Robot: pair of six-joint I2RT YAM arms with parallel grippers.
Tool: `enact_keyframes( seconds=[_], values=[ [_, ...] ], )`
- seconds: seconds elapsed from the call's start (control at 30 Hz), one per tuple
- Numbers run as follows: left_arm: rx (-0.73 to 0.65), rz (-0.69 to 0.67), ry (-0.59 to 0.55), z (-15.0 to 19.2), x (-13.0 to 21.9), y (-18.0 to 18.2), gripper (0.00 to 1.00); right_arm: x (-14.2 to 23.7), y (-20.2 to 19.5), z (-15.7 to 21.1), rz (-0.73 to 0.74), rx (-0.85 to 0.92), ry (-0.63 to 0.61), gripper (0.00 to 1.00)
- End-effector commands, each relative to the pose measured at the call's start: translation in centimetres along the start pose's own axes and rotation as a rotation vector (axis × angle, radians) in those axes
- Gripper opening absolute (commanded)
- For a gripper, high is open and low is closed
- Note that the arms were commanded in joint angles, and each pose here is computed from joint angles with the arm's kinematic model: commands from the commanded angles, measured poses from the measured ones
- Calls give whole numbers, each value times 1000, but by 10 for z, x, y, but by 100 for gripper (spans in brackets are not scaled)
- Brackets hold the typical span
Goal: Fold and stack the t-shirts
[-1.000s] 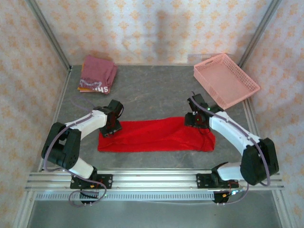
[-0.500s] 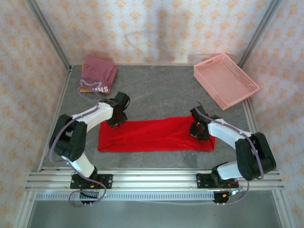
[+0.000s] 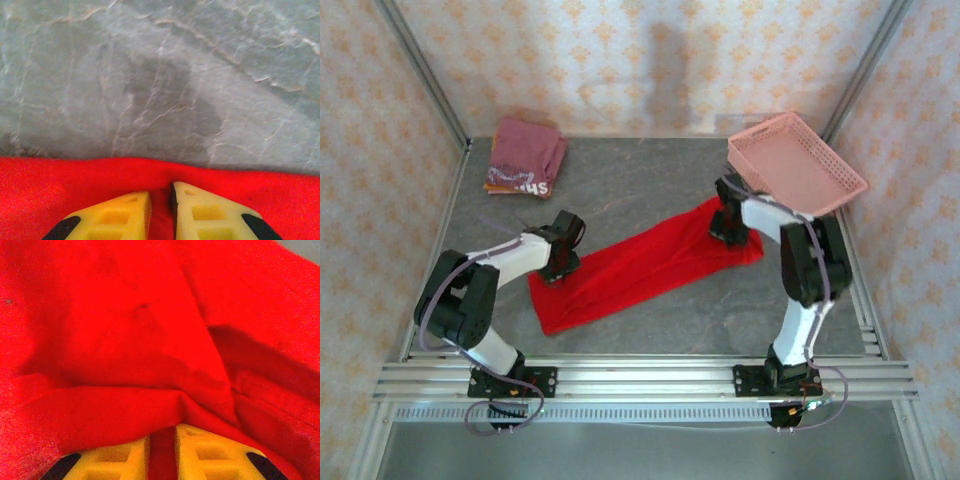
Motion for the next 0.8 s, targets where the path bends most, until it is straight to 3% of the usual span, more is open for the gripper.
enact_keyframes(
  seconds=[0.0, 0.3, 0.4, 0.53, 0.6, 0.77],
  values=[
    [0, -111, 89, 30, -9, 33, 20, -21, 16, -21, 3, 63, 56, 20],
    [21, -34, 95, 69, 4, 35, 20, -46, 112, -79, -124, 159, 69, 24],
    [2, -24, 45, 59, 19, 30, 21, -21, 126, -97, -146, 176, -11, 25],
    [-26, -8, -72, 35, 50, 24, 27, 33, 123, -110, -146, 187, -160, 32],
    [-48, 17, -134, 23, 64, 17, 35, 55, 113, -105, -153, 161, -252, 41],
    [-159, 83, -202, 5, 79, -17, 52, 64, 76, -75, -207, -21, -360, 55]
  ],
)
Point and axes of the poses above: each hand's point on the last joint's axis, 136 mm out from that joint toward the fingers, its own x axis back along the fingers, its own y axis along the line the jaws close on, z = x × y, the point moved 5 cm from there along x, back along the fingers, and after that the axes turned 9 degrees about x, right-handed, at the moved point
